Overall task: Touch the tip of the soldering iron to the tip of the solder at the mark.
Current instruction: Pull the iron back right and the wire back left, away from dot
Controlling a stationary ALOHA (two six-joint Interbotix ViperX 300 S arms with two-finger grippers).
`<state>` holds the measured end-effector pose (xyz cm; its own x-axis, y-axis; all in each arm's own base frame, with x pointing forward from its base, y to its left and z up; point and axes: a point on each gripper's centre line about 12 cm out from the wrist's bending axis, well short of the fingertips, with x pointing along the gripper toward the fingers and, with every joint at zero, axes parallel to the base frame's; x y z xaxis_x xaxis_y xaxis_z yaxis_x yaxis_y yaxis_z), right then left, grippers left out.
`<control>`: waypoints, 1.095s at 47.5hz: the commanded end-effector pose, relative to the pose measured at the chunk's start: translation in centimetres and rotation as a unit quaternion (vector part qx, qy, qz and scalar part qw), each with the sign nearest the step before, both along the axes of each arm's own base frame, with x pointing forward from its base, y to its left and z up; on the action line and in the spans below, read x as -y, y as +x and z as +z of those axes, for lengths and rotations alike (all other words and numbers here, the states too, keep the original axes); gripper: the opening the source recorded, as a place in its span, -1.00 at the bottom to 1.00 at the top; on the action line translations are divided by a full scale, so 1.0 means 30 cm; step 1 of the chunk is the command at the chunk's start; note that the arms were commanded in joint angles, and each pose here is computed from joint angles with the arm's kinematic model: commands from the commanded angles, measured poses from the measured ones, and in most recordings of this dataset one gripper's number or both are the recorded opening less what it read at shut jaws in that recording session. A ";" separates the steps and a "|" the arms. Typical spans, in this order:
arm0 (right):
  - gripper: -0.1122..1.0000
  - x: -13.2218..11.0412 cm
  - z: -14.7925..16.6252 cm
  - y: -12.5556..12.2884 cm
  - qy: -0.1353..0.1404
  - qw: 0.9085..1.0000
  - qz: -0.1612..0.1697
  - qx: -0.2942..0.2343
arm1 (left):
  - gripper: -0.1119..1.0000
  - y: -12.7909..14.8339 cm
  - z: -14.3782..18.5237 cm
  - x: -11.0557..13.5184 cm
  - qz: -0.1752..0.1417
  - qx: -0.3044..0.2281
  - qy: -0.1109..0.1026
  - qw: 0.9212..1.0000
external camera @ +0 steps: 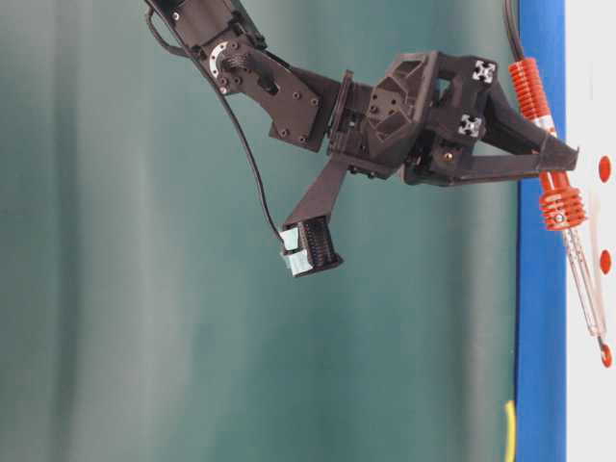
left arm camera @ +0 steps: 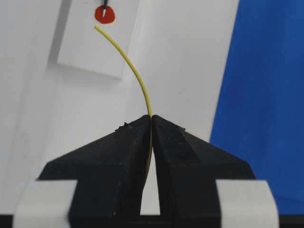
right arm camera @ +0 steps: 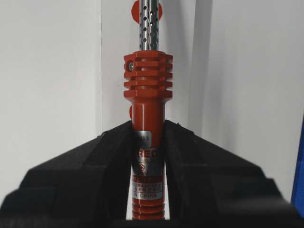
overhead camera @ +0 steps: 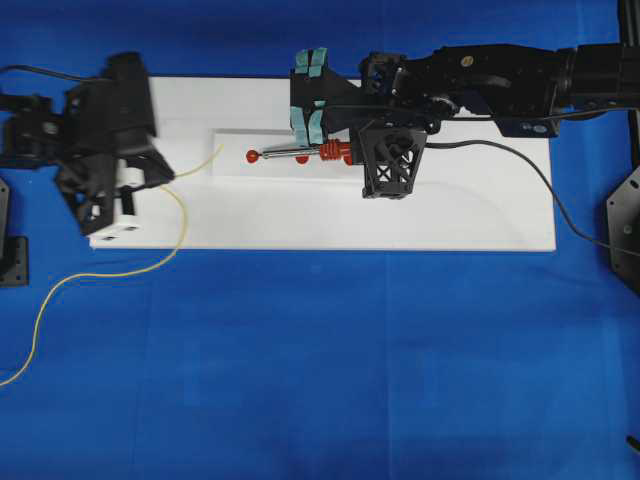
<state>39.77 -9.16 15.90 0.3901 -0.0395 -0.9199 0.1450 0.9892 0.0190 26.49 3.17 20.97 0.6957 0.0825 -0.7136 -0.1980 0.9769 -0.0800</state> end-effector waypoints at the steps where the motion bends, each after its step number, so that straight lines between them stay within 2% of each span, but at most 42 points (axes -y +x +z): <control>1: -0.69 0.007 0.046 0.018 -0.006 1.000 -0.001 0.021 | -0.77 -0.026 0.043 0.005 0.000 0.026 0.002 1.000; 13: -0.69 0.011 0.053 0.023 -0.009 0.999 -0.003 0.032 | -0.77 -0.054 0.045 0.009 0.006 0.034 -0.003 0.999; 21: -0.69 0.009 0.110 -0.003 -0.013 0.999 -0.004 0.050 | -0.77 -0.042 0.039 0.007 0.005 0.028 -0.003 1.000; 32: -0.69 -0.010 0.174 -0.115 -0.017 0.998 -0.010 0.066 | -0.77 -0.037 0.039 0.007 0.005 0.030 -0.003 1.000; 42: -0.69 -0.029 0.163 -0.234 -0.012 0.998 -0.030 0.057 | -0.77 -0.032 0.039 0.006 0.006 0.031 -0.004 1.000; 52: -0.69 -0.031 0.155 -0.262 -0.017 0.997 -0.040 0.057 | -0.77 -0.015 0.039 0.004 0.006 0.030 -0.004 1.000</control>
<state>31.80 -8.04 19.43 0.4523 -0.0872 -0.8876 0.2253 0.9741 0.0192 25.30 3.00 21.09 0.7119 0.0839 -0.6973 -0.2095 0.9730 -0.0968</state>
